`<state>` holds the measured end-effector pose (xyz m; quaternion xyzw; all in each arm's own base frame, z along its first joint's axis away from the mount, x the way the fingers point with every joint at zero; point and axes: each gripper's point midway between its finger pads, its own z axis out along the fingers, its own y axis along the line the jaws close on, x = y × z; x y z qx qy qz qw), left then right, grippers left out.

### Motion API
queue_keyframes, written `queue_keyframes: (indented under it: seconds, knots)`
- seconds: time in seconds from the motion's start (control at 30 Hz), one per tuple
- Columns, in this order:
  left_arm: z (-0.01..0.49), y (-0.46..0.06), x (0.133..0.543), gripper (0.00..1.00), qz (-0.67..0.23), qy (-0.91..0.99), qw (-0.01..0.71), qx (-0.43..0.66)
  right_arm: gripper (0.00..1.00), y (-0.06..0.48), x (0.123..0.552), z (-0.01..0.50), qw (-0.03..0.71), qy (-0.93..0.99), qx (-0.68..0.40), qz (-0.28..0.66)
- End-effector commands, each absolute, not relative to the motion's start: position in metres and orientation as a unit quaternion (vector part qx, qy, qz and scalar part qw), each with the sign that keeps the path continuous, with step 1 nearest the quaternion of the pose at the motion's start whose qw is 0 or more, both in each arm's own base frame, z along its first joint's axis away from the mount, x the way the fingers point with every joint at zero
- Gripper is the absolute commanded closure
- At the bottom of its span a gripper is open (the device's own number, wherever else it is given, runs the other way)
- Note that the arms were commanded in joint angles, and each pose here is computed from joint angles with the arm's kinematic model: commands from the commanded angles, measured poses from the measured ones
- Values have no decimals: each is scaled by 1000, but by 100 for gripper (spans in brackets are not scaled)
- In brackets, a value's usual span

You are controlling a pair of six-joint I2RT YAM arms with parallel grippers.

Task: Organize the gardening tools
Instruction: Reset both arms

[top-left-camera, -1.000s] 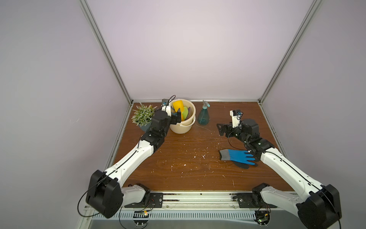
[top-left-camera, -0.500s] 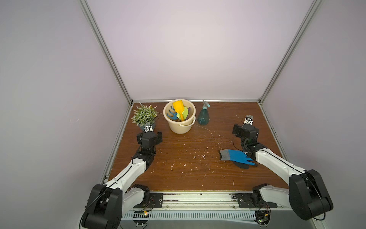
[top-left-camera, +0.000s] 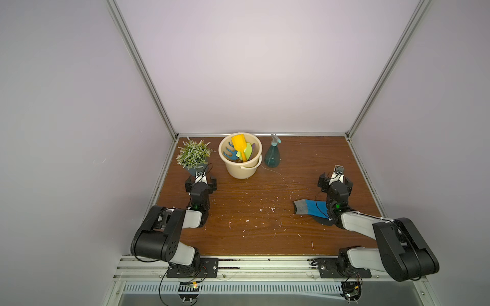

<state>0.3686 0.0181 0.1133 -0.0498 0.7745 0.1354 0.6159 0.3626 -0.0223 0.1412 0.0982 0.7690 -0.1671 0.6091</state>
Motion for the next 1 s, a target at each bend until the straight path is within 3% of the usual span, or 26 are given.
queue_keyframes:
  seconds: [0.0, 0.3, 0.4, 0.97]
  knots:
    - [134, 20, 368, 1, 113, 740, 661, -51, 1, -22, 376, 155, 621, 763, 94, -153]
    - [128, 18, 364, 1, 93, 735, 670, -41, 1, -28, 343, 139, 700, 703, 90, -83]
    - [128, 27, 363, 1, 107, 733, 669, -65, 1, -25, 366, 122, 650, 751, 78, -87]
    - [129, 29, 361, 1, 109, 731, 670, -71, 0, -16, 367, 125, 657, 747, 55, -84]
